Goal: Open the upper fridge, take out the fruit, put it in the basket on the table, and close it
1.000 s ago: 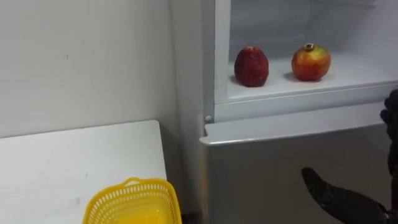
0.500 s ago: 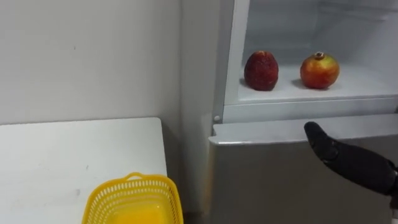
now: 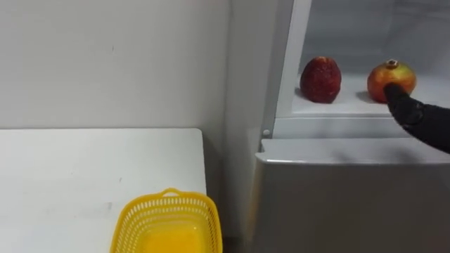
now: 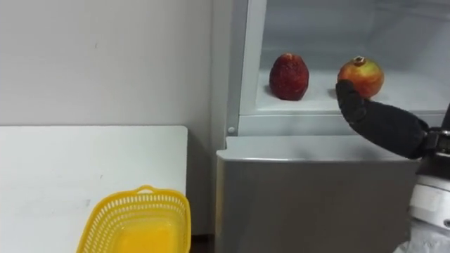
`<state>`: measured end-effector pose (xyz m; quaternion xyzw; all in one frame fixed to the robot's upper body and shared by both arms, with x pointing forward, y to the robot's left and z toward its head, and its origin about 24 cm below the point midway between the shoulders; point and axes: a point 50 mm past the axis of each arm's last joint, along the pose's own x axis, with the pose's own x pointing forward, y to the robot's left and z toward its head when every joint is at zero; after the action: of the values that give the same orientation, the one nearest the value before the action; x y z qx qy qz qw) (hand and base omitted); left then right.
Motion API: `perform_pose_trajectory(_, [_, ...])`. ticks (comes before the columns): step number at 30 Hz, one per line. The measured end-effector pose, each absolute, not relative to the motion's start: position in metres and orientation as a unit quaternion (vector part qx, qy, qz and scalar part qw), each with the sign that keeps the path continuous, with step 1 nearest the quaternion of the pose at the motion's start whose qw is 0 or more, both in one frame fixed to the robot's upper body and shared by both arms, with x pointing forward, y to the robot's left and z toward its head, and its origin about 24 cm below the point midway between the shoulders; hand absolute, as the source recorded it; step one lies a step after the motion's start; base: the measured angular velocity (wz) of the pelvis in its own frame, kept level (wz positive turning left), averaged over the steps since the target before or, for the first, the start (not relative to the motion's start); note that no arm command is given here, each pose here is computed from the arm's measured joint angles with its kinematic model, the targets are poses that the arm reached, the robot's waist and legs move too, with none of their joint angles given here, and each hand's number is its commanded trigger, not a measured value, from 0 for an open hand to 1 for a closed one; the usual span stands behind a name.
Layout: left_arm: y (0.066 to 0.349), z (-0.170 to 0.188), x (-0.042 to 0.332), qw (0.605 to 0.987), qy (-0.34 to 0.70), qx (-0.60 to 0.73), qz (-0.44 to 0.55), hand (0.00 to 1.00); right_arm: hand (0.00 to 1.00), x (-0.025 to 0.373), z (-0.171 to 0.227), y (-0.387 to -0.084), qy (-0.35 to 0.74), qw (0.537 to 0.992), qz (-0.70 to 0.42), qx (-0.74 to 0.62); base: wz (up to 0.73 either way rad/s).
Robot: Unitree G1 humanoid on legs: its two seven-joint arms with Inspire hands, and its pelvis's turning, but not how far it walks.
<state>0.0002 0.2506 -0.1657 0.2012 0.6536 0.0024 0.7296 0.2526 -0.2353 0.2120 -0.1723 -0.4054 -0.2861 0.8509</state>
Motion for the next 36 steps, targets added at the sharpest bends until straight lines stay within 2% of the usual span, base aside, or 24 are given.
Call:
perform_pose_trajectory(10, [0.255,-0.164,0.008,0.734,0.650,0.197,0.009,0.00,0.00,0.276,0.201,-0.246,-0.342,0.878,-0.284,-0.179,0.04])
perform_pose_trajectory(16, [0.256,-0.162,0.009,0.738,0.645,0.198,0.013,0.00,0.00,0.295,0.212,-0.247,-0.329,0.884,-0.272,-0.189,0.01])
perform_pose_trajectory(22, [0.258,-0.162,0.010,0.738,0.643,0.203,0.013,0.00,0.00,0.301,0.233,-0.247,-0.352,0.875,-0.268,-0.197,0.09])
perform_pose_trajectory(36, [0.263,-0.161,0.011,0.732,0.649,0.210,0.011,0.00,0.00,0.312,0.225,-0.251,-0.303,0.913,-0.222,-0.157,0.02])
